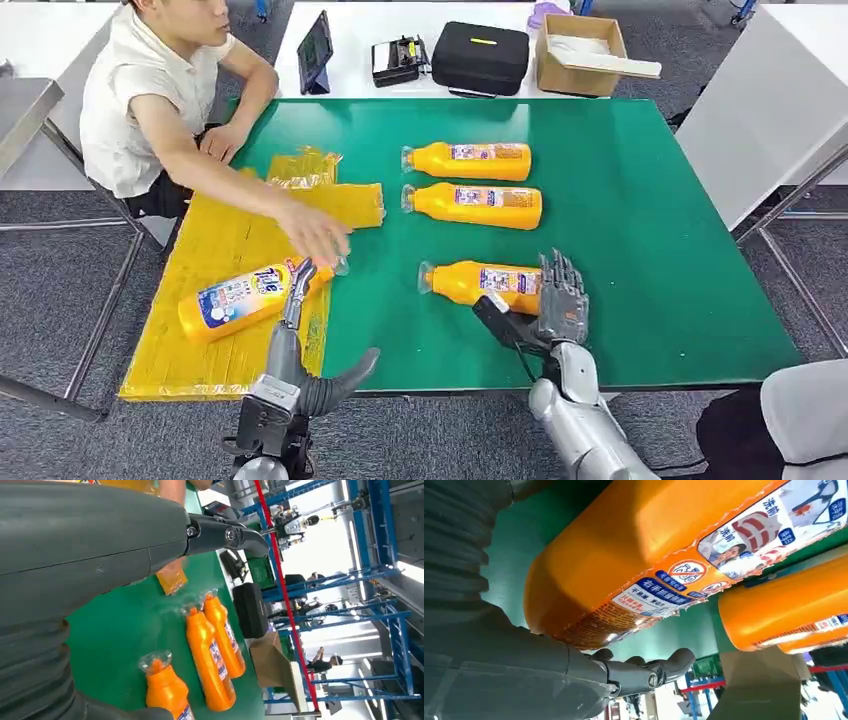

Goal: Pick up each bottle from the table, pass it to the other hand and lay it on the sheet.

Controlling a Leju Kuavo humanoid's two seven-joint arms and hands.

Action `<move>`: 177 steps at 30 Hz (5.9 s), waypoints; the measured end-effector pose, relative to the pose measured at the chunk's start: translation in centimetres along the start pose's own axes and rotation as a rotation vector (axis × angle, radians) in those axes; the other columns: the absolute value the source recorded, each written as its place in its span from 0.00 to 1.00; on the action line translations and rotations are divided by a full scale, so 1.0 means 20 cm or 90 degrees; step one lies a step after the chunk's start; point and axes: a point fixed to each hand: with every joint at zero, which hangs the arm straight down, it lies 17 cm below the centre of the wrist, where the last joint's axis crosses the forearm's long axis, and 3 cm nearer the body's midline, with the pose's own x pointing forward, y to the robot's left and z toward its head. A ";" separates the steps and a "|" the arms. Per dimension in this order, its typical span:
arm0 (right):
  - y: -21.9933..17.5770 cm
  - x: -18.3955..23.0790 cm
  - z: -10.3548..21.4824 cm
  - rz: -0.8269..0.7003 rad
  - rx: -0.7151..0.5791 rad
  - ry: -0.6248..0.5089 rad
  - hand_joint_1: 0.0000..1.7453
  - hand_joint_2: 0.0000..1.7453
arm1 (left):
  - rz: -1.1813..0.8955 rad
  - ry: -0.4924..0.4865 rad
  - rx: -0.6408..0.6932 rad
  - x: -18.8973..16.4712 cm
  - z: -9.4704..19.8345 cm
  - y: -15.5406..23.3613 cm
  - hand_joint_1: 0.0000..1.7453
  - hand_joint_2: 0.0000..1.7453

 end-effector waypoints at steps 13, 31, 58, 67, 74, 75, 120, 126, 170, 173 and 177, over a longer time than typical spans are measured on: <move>0.04 -0.18 -0.14 0.160 0.127 0.053 1.00 1.00 | 0.026 0.018 -0.026 -0.01 -0.02 -0.05 0.00 1.00; 0.08 0.21 -0.09 -0.141 0.168 -0.159 1.00 1.00 | 0.066 -0.002 -0.023 0.02 -0.03 -0.07 0.00 1.00; -0.22 1.27 0.55 -0.500 0.156 -0.526 1.00 1.00 | 0.412 0.157 -0.053 -0.16 -0.02 -0.13 0.00 1.00; -0.01 1.38 0.57 -0.450 0.249 -0.536 1.00 1.00 | 0.390 0.141 -0.086 -0.11 -0.03 -0.19 0.00 1.00; 0.05 1.46 0.58 -0.381 0.288 -0.556 1.00 1.00 | 0.395 0.137 -0.080 -0.10 -0.07 -0.17 0.00 1.00; 0.05 1.47 0.58 -0.371 0.289 -0.559 1.00 1.00 | 0.395 0.137 -0.080 -0.10 -0.08 -0.17 0.00 1.00; 0.10 1.53 0.53 -0.275 0.238 -0.523 0.00 1.00 | 0.237 0.100 -0.009 -0.15 -0.25 0.00 1.00 1.00; 0.06 1.55 0.54 -0.307 0.189 -0.515 0.00 1.00 | 0.290 0.130 -0.023 -0.17 -0.24 -0.02 1.00 1.00; -0.39 1.04 0.53 -0.427 -0.224 -0.396 0.00 1.00 | -0.641 -0.006 -0.033 -0.43 -0.33 0.47 0.86 1.00; -0.43 1.05 0.53 -0.432 -0.233 -0.400 0.00 1.00 | -0.709 0.050 -0.139 -0.63 -0.35 0.44 0.95 1.00; -0.46 1.05 0.51 -0.437 -0.238 -0.404 0.00 1.00 | -0.721 0.114 -0.233 -0.83 -0.33 0.42 1.00 1.00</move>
